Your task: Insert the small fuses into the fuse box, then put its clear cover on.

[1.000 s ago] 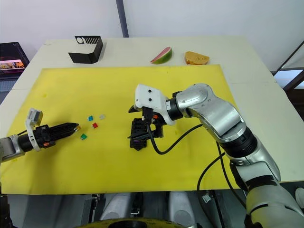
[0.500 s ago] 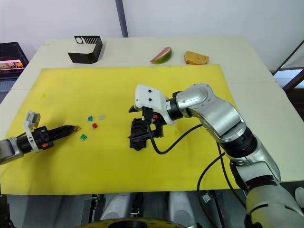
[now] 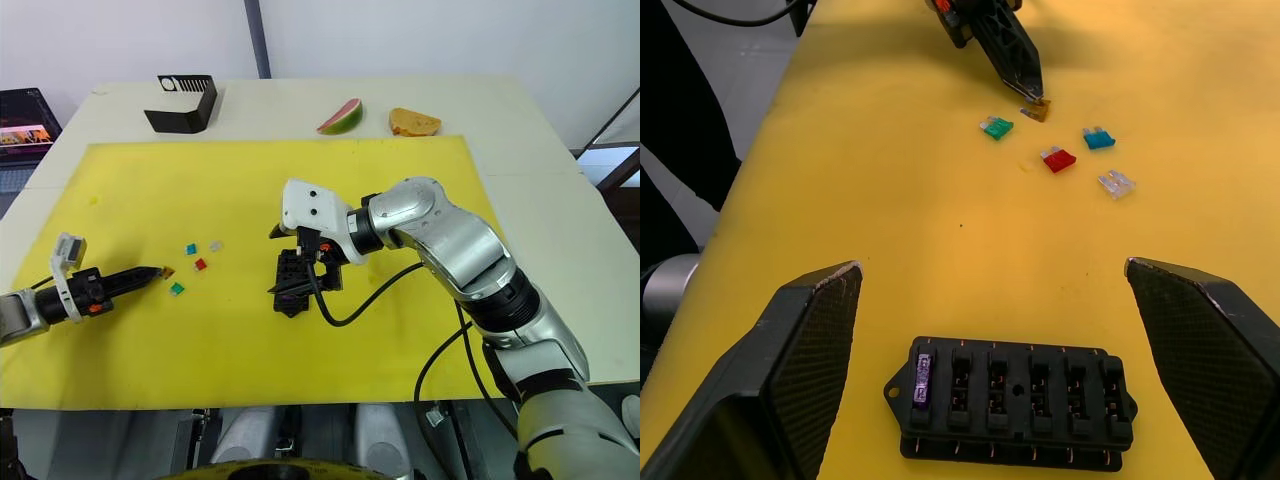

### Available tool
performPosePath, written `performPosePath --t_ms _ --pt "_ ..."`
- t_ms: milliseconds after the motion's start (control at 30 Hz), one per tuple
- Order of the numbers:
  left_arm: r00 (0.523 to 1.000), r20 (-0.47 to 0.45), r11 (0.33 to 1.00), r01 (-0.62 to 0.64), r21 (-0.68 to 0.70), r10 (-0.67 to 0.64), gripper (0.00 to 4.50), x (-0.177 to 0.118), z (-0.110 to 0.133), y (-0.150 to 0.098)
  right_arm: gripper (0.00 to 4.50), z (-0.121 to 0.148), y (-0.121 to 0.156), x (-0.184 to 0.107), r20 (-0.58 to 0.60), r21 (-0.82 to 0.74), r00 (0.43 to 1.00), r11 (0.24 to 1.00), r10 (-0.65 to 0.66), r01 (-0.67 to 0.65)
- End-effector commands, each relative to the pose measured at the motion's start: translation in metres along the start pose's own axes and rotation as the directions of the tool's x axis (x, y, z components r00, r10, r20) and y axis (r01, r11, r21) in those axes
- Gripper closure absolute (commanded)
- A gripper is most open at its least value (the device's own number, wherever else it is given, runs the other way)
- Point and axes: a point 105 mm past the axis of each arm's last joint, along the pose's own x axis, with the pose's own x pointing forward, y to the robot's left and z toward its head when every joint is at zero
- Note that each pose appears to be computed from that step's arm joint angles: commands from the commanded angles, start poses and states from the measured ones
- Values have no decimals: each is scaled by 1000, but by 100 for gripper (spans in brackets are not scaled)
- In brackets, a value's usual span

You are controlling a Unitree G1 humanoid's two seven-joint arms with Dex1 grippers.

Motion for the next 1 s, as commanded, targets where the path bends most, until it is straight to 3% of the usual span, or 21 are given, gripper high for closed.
performPosePath --t_ms 33,367,467,567,933,1000 --pt "999 -40 1000 -25 11 25 449 -3 -6 2 0 11 2 -2 22 -52 1000 999 -5 6" --pt "998 -45 998 -48 39 50 449 -3 -3 6 0 11 1 -1 27 -52 1000 999 -7 8" --pt "998 -45 999 -37 39 38 354 -4 -2 3 0 11 2 0 26 -54 1000 999 -5 7" --pt "998 -48 998 -40 49 42 204 -5 -3 4 0 11 2 0 25 -55 1000 998 -5 7" --pt "997 13 997 -75 8 75 204 -10 3 15 0 11 4 -1 23 -59 1000 998 -4 6" --pt "997 9 997 -77 5 77 257 -10 1 16 0 11 4 -1 23 -59 1000 998 -4 5"
